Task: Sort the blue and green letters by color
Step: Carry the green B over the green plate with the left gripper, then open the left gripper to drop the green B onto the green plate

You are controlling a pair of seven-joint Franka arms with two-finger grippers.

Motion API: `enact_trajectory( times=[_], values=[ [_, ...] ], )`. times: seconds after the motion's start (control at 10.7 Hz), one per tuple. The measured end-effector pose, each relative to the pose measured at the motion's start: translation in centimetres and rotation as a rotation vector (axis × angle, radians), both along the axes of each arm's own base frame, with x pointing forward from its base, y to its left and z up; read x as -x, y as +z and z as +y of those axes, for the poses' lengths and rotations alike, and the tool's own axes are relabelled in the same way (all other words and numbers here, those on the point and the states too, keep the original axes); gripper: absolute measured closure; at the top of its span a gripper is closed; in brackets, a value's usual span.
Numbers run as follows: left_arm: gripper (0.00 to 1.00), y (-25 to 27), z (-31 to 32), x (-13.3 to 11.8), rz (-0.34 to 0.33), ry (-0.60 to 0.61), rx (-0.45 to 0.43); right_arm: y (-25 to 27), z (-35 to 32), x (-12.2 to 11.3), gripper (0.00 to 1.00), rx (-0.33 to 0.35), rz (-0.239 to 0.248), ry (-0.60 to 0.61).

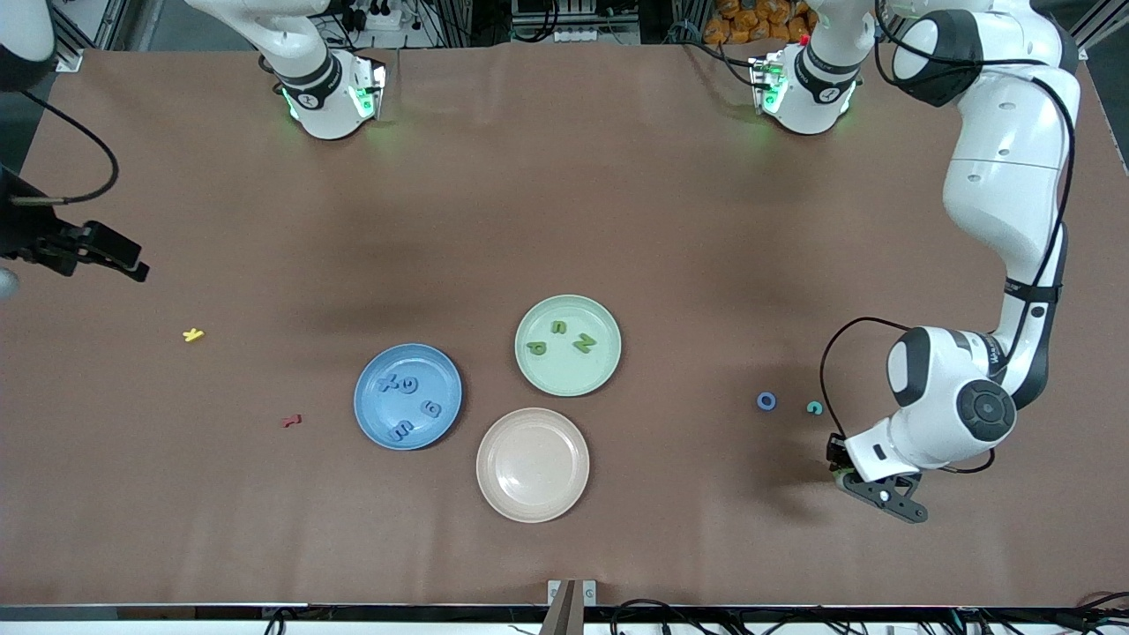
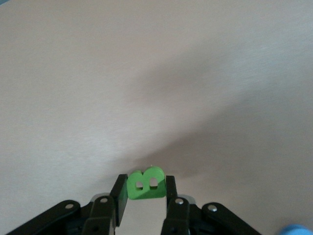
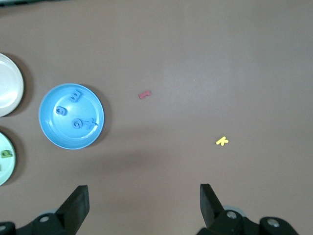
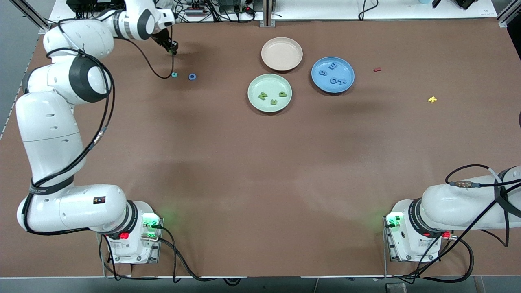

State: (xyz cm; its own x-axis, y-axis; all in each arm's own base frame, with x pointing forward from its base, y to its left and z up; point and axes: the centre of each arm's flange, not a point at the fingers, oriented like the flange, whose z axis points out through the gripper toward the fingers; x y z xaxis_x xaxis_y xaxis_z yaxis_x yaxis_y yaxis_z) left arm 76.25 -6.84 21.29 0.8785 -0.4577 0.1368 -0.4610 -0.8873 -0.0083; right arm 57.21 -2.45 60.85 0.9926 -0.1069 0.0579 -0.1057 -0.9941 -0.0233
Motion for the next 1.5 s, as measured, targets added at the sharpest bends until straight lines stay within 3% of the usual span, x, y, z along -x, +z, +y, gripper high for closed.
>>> enact_trajectory(
  times=[0.37,0.84,1.5],
  values=[
    [0.65,4.1,-12.0,2.9,0.102,0.143,0.003,4.7,0.3,1.5,0.00,-0.005,0.034,0.005],
    [0.65,4.7,-31.9,12.0,0.167,0.288,-0.002,4.2,-0.2,1.4,0.00,-0.006,0.057,-0.005],
    [0.62,3.1,-44.5,21.9,0.194,0.455,-0.024,3.8,-0.5,1.2,0.00,-0.006,0.066,-0.008]
  ],
)
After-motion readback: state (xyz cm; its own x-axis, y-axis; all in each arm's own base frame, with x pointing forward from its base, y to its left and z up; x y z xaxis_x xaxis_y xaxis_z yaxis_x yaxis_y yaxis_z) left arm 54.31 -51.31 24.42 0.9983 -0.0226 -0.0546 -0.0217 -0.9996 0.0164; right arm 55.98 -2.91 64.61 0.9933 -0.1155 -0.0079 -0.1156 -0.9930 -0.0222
